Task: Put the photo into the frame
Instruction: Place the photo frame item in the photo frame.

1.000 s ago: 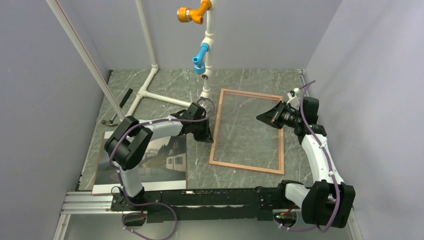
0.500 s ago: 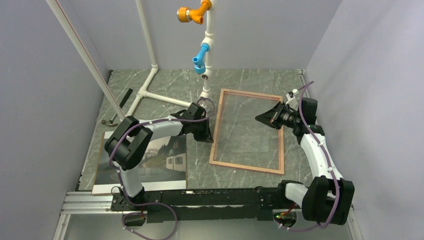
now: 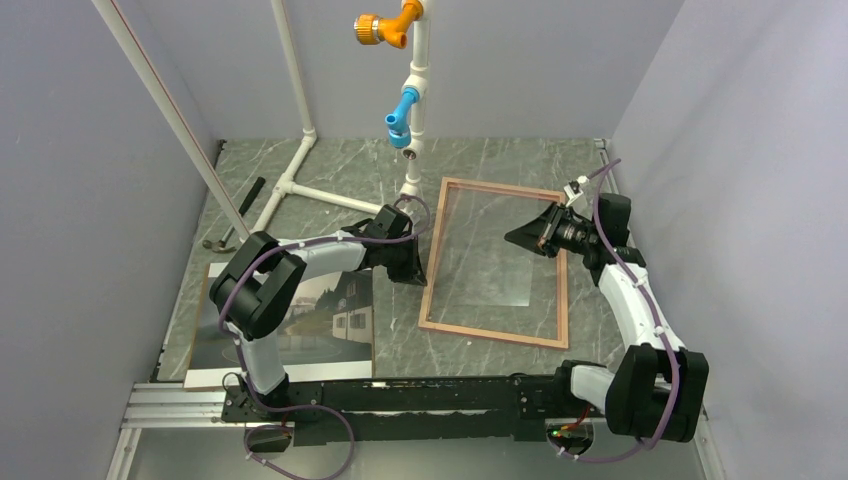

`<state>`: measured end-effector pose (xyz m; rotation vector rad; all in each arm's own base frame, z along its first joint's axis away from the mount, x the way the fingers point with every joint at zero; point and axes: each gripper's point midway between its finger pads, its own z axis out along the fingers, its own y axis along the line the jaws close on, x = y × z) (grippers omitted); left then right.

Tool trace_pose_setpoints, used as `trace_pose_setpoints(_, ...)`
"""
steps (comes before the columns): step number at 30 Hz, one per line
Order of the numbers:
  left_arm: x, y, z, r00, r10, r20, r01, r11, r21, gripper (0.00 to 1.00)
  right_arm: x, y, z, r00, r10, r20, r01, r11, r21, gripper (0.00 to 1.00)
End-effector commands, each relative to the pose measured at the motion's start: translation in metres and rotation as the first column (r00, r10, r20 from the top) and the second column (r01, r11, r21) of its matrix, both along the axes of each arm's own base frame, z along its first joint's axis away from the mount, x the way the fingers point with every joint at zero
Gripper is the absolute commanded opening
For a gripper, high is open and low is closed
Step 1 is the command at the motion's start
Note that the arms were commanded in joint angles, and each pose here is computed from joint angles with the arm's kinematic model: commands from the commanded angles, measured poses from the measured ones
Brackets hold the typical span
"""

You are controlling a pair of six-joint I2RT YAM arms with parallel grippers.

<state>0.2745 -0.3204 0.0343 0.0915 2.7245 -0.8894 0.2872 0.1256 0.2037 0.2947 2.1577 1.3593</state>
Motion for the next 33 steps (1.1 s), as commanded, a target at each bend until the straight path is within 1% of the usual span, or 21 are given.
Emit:
trace_pose_setpoints(1, -0.007, 0.022, -0.046, 0.999, 0.023, -0.039, -0.017, 0.989, 0.149, 0.00, -0.015, 0.016, 0.007, 0.990, 0.139, 0.023, -0.139, 0.990, 0.035, 0.00)
trace_pose_setpoints(5, -0.007, 0.021, -0.045, 0.999, 0.021, -0.037, -0.015, 0.989, 0.147, 0.00, -0.012, 0.017, 0.006, 0.984, 0.173, 0.047, -0.175, 0.984, 0.029, 0.00)
trace_pose_setpoints(13, -0.007, 0.021, -0.045, 0.999, 0.019, -0.039, -0.013, 0.989, 0.149, 0.00, -0.001, 0.014, -0.003, 0.983, 0.181, 0.024, -0.181, 0.984, -0.003, 0.00)
trace_pose_setpoints(17, -0.007, 0.022, -0.045, 0.999, 0.019, -0.039, -0.013, 0.989, 0.150, 0.00, 0.000, 0.004, -0.011, 0.989, 0.143, -0.027, -0.145, 0.985, -0.098, 0.00)
trace_pose_setpoints(19, -0.007, 0.021, -0.046, 0.999, 0.019, -0.040, -0.012, 0.988, 0.151, 0.00, -0.003, -0.004, -0.018, 0.992, 0.101, -0.076, -0.112, 0.980, -0.162, 0.00)
trace_pose_setpoints(23, -0.007, 0.021, -0.045, 0.999, 0.019, -0.039, -0.013, 0.989, 0.149, 0.00, -0.008, -0.018, -0.029, 0.991, 0.019, -0.130, -0.054, 0.962, -0.266, 0.00)
trace_pose_setpoints(30, -0.007, 0.021, -0.045, 0.999, 0.019, -0.040, -0.012, 0.989, 0.148, 0.00, -0.014, -0.035, -0.051, 0.980, -0.067, -0.186, -0.007, 0.929, -0.370, 0.00)
trace_pose_setpoints(33, -0.008, 0.022, -0.045, 0.999, 0.019, -0.039, -0.013, 0.989, 0.148, 0.00, -0.014, -0.040, -0.057, 0.976, -0.081, -0.201, -0.006, 0.917, -0.399, 0.00)
